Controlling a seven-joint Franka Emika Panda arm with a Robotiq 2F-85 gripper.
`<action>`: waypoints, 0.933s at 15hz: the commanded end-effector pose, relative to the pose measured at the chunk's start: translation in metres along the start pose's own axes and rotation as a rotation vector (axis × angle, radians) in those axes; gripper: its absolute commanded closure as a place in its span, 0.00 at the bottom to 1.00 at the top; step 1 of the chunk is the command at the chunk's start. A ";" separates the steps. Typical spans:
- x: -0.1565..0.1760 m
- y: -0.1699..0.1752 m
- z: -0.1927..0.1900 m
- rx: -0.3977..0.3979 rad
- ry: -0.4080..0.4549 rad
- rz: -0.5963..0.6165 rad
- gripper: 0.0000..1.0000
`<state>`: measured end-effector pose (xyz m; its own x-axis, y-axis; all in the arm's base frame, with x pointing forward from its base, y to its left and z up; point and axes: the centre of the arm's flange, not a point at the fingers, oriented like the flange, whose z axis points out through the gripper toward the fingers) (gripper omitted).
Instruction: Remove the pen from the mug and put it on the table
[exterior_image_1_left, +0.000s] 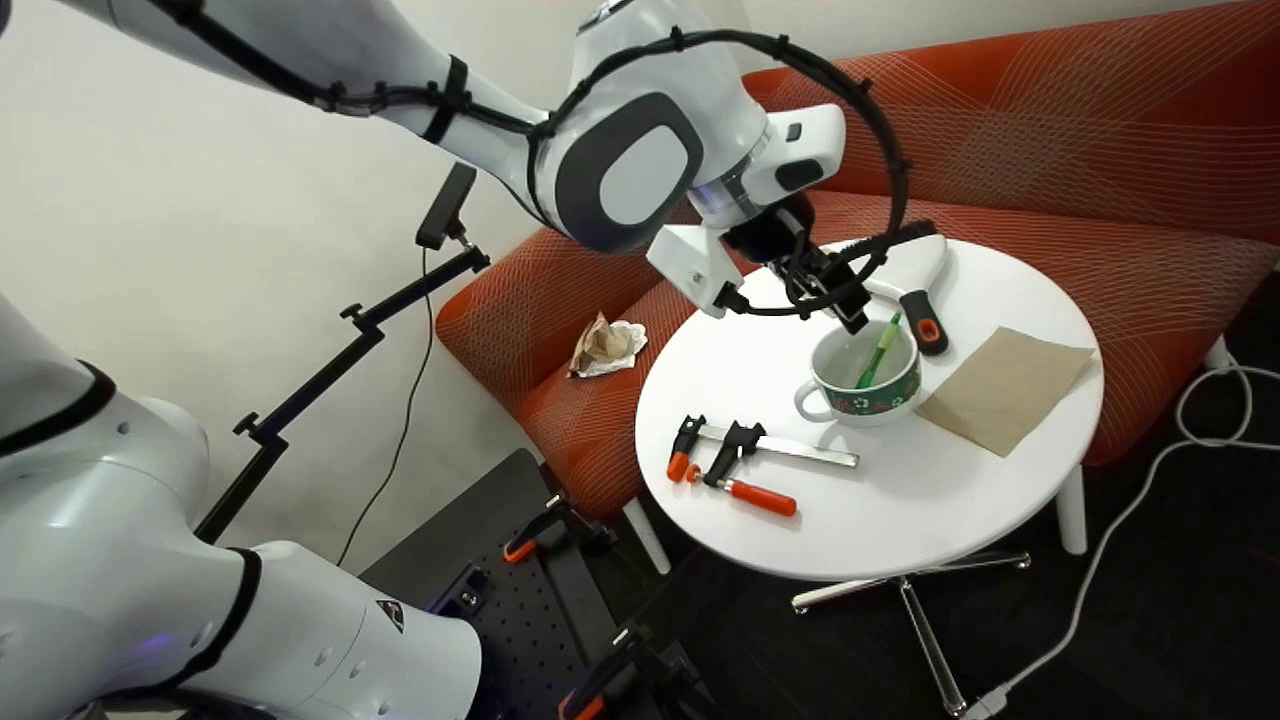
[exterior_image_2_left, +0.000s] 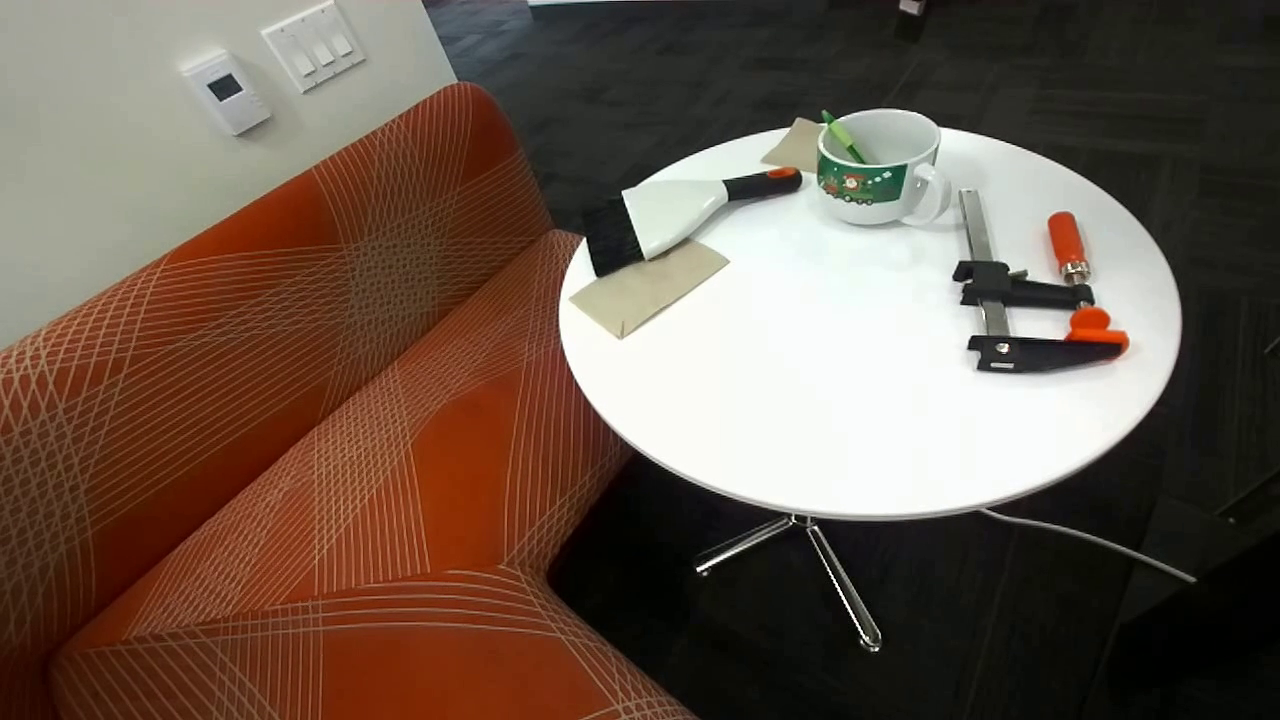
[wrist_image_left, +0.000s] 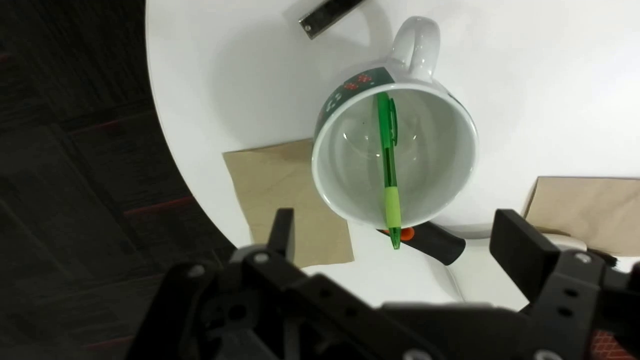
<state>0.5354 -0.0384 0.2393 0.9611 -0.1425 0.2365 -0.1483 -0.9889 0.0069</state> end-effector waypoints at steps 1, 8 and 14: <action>0.000 0.000 0.000 0.000 0.000 0.000 0.00; 0.005 -0.019 0.034 -0.013 -0.014 -0.007 0.00; 0.016 -0.020 0.068 -0.027 -0.029 0.007 0.32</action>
<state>0.5509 -0.0241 0.1911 0.9744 -0.1254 0.1865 -0.1325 -0.9908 0.0261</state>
